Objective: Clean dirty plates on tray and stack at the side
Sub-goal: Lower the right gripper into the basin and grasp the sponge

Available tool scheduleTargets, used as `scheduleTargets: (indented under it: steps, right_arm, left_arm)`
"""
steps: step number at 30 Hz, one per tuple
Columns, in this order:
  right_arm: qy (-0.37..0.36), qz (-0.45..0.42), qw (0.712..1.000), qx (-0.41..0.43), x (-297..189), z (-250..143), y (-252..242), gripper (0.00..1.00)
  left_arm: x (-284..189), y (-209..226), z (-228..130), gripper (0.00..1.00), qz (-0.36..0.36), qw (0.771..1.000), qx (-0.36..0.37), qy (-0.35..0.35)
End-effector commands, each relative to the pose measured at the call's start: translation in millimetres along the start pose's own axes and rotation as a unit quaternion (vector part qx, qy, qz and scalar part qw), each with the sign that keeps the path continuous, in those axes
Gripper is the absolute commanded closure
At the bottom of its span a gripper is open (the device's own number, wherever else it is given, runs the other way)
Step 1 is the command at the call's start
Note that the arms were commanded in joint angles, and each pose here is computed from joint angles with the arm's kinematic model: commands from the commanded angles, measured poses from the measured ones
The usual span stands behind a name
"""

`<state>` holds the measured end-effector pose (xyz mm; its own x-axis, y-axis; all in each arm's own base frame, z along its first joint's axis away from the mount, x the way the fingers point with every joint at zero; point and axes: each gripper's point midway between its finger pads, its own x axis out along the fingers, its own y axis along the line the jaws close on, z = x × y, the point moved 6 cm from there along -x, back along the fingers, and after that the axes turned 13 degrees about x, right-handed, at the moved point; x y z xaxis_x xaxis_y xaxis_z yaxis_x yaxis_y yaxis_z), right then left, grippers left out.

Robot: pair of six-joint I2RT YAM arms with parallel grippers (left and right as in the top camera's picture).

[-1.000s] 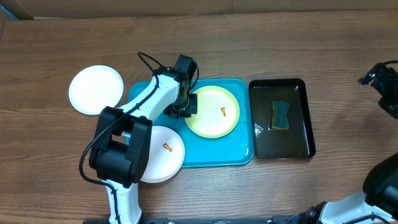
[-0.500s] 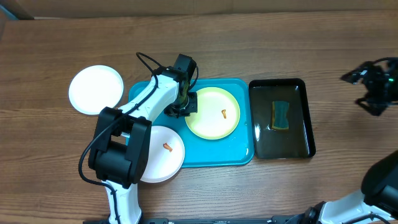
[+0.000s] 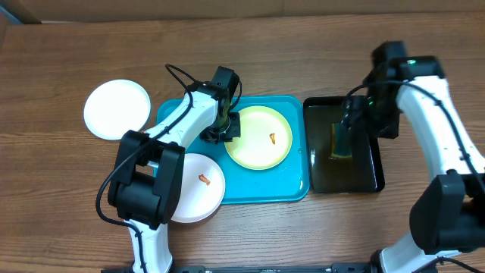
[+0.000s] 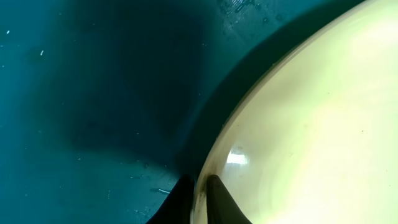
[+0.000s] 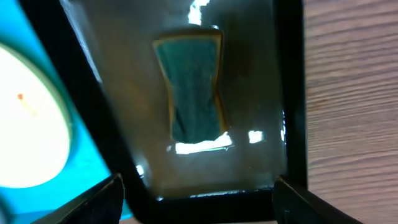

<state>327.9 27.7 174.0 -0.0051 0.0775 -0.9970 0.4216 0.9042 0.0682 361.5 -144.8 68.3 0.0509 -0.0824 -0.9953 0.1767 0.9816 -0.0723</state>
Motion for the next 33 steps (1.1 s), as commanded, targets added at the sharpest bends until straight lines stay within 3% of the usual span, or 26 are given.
scheduleTargets:
  steps: [1, 8, 10, 11, 14, 16, 18, 19, 23, 24, 26, 27, 30, 33]
  right_arm:
    - [-0.013, -0.041, 0.999, 0.014, 18, -8, -2, 0.23]
    - [-0.022, -0.041, 0.999, -0.027, 75, -27, 9, 0.24]
    - [-0.034, -0.041, 0.998, -0.03, 89, -29, 8, 0.22]
    - [-0.038, -0.04, 0.998, -0.031, 97, -30, 6, 0.14]
    - [-0.043, -0.037, 0.998, -0.031, 107, -32, 4, 0.14]
    - [-0.043, -0.036, 0.998, -0.031, 108, -32, 4, 0.36]
    - [-0.043, -0.036, 0.998, -0.031, 108, -32, 4, 0.85]
    - [-0.043, -0.036, 0.998, -0.031, 108, -32, 4, 0.96]
    - [-0.036, -0.041, 0.998, -0.029, 101, -32, 4, 0.96]
    - [-0.035, -0.042, 0.998, -0.029, 96, -30, 4, 0.88]
    - [-0.038, -0.04, 0.998, -0.029, 86, -26, 8, 0.42]
    - [-0.042, -0.037, 0.998, -0.029, 82, -23, 11, 0.34]
    - [-0.067, -0.024, 0.997, -0.03, 74, -12, 18, 0.16]
    - [-0.1, -0.031, 0.994, -0.028, 73, -2, 19, 0.12]
  left_arm:
    - [5, 8, -4, 0.89, 0.015, 1.0, -0.015, 0.01]
    - [5, 8, -4, 0.89, 0.015, 1.0, -0.015, 0.01]
    - [5, 8, -5, 0.89, 0.016, 1.0, -0.014, 0.012]
    - [5, 8, -6, 0.89, 0.016, 1.0, -0.014, 0.015]
    - [5, 9, -7, 0.89, 0.017, 1.0, -0.014, 0.017]
    - [5, 8, -7, 0.89, 0.016, 1.0, -0.014, 0.016]
    - [5, 8, -7, 0.89, 0.016, 1.0, -0.015, 0.016]
    - [5, 8, -7, 0.89, 0.016, 1.0, -0.015, 0.016]
    - [5, 8, -7, 0.88, 0.017, 1.0, -0.015, 0.017]
    - [5, 8, -7, 0.88, 0.017, 1.0, -0.014, 0.017]
    - [5, 8, -7, 0.87, 0.017, 1.0, -0.014, 0.017]
    - [5, 8, -7, 0.86, 0.017, 1.0, -0.014, 0.017]
    - [5, 8, -7, 0.85, 0.016, 1.0, -0.014, 0.016]
    - [5, 8, -7, 0.85, 0.016, 1.0, -0.014, 0.017]
